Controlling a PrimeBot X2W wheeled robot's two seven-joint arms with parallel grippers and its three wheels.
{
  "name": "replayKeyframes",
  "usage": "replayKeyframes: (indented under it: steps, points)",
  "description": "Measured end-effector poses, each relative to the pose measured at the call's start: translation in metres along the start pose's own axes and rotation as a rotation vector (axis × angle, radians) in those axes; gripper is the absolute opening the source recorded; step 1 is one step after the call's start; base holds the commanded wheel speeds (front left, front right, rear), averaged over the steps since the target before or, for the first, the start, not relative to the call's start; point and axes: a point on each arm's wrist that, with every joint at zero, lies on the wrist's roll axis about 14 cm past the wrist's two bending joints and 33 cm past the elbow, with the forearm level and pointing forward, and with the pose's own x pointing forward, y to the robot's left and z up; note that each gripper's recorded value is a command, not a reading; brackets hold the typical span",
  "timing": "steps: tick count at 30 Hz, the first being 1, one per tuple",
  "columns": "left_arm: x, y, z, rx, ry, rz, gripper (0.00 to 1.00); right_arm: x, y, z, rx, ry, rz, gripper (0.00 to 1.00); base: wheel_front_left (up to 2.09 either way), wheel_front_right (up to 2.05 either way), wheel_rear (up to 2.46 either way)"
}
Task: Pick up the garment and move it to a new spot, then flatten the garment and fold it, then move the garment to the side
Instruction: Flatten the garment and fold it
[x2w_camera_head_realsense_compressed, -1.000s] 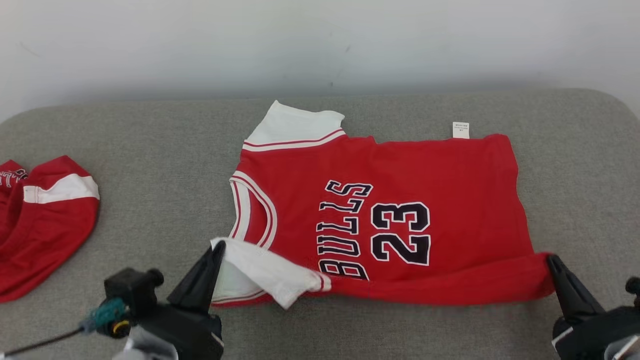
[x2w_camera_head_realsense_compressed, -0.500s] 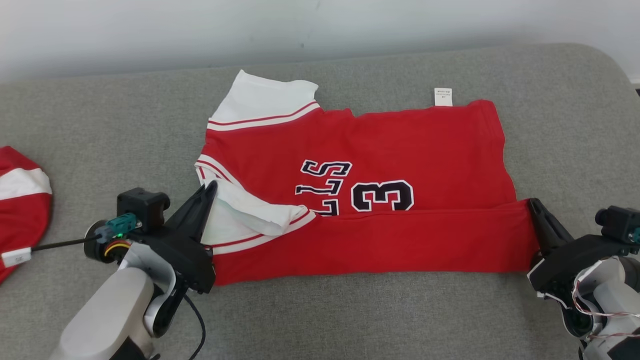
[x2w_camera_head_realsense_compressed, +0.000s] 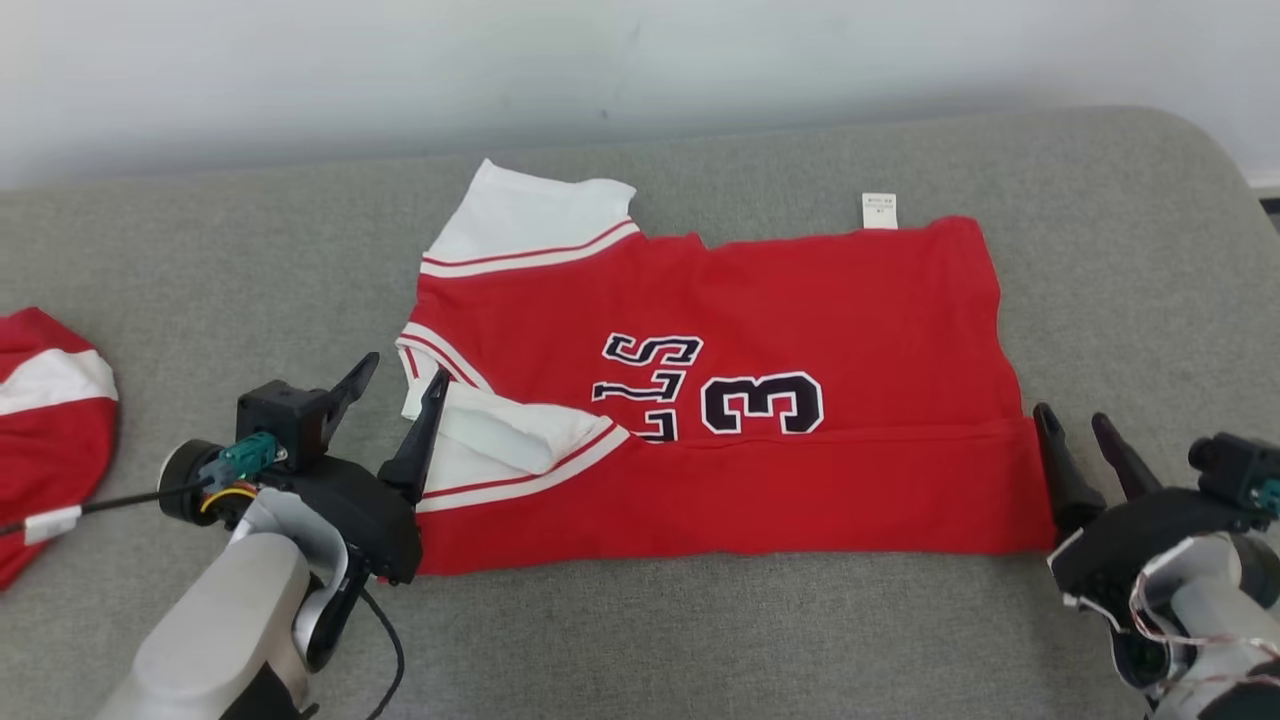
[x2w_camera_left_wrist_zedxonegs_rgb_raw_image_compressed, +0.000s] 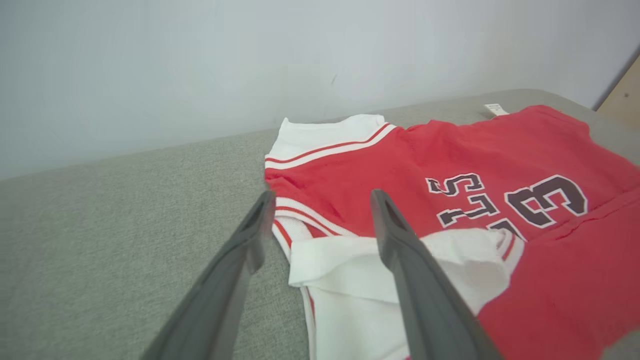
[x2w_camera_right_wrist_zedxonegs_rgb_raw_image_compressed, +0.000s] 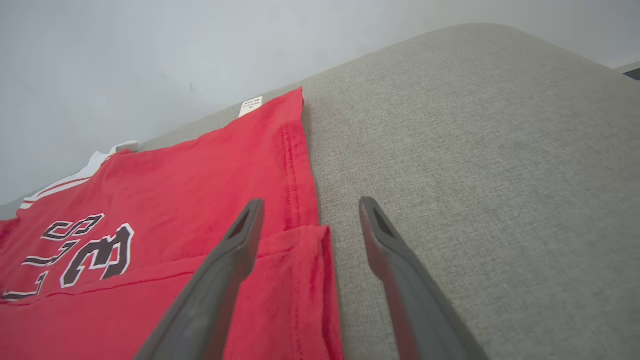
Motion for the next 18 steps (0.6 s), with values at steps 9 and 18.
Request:
replayKeyframes:
  steps: [9, 18]
  points:
    - [-0.05, -0.002, -0.008, -0.085, -0.069, 0.085, 1.0, -0.035, 0.0, -0.021, 0.032, -0.003, -0.003, 1.0, 0.0, 0.0, 0.0]
    - [-0.078, -0.003, -0.056, -0.162, 0.022, 0.15, 1.0, -0.041, 0.007, -0.04, -0.005, 0.034, 0.011, 1.0, 0.0, 0.0, 0.0]
